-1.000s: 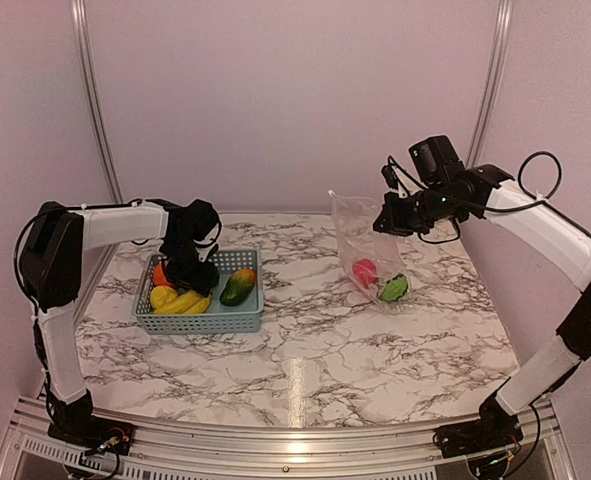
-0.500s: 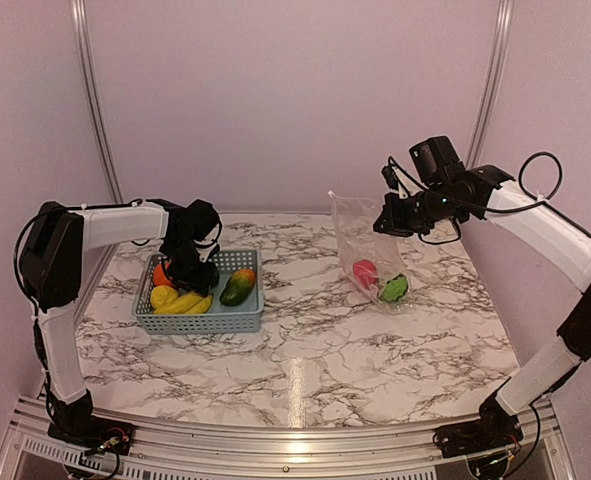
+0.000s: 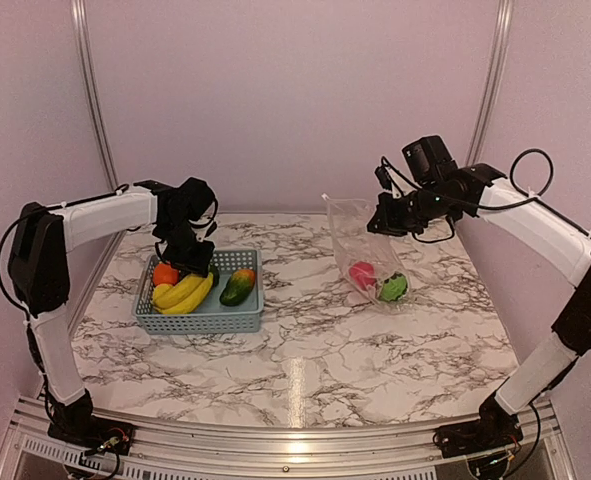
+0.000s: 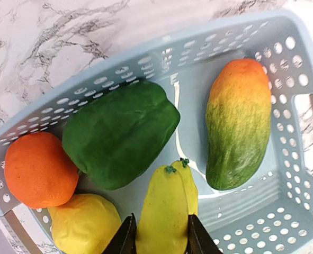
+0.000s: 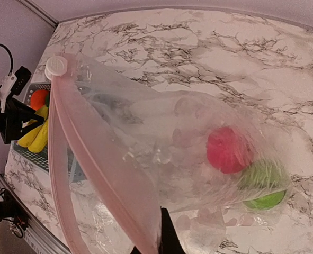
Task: Place the food in the zip-top bag and seal the zipper
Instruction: Pick up the fake fruit from the bin, then place the fake fruit in the zipper food storage bag.
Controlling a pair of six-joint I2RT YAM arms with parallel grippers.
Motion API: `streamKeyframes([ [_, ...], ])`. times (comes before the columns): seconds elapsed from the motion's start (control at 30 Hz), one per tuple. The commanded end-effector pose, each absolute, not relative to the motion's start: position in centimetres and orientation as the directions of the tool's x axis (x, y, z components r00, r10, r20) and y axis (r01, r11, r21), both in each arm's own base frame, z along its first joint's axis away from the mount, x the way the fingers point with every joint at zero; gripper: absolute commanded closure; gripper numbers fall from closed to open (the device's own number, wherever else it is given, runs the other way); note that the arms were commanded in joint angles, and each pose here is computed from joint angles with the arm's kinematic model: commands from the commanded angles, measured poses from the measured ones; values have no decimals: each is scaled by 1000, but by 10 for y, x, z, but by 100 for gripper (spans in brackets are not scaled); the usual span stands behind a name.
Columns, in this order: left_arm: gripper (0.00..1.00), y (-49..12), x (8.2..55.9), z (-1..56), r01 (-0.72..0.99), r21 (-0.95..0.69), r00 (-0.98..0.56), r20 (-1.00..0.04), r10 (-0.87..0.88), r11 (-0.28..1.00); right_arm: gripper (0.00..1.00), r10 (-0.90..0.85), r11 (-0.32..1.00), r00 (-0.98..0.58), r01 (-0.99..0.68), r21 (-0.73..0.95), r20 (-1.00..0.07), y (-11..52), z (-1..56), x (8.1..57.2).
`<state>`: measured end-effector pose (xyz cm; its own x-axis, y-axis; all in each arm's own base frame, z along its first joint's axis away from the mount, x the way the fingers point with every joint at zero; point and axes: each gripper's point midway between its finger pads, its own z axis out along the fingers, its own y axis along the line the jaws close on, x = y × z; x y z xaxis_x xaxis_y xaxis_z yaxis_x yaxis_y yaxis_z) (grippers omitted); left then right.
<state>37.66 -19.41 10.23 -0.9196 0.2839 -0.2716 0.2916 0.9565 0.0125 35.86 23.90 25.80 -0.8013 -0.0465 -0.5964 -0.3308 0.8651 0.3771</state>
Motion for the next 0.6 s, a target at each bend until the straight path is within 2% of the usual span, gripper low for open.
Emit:
streamKeyframes([
  [0.0, 78, -209, 382, 168, 215, -114, -902, -404, 152, 970, 100, -55, 850, -783, -362, 382, -620, 250, 271, 363],
  [0.17, 80, -245, 390, 237, 203, -370, -838, -545, -35, 907, 100, -65, 840, -782, -378, 389, -619, 260, 274, 364],
  [0.4, 86, -286, 389, 324, 289, -655, -765, -597, -243, 699, 100, -99, 819, -780, -416, 394, -618, 285, 278, 360],
  [0.57, 89, -306, 381, 380, 366, -774, -735, -581, -350, 517, 100, -115, 803, -784, -435, 408, -609, 302, 279, 355],
])
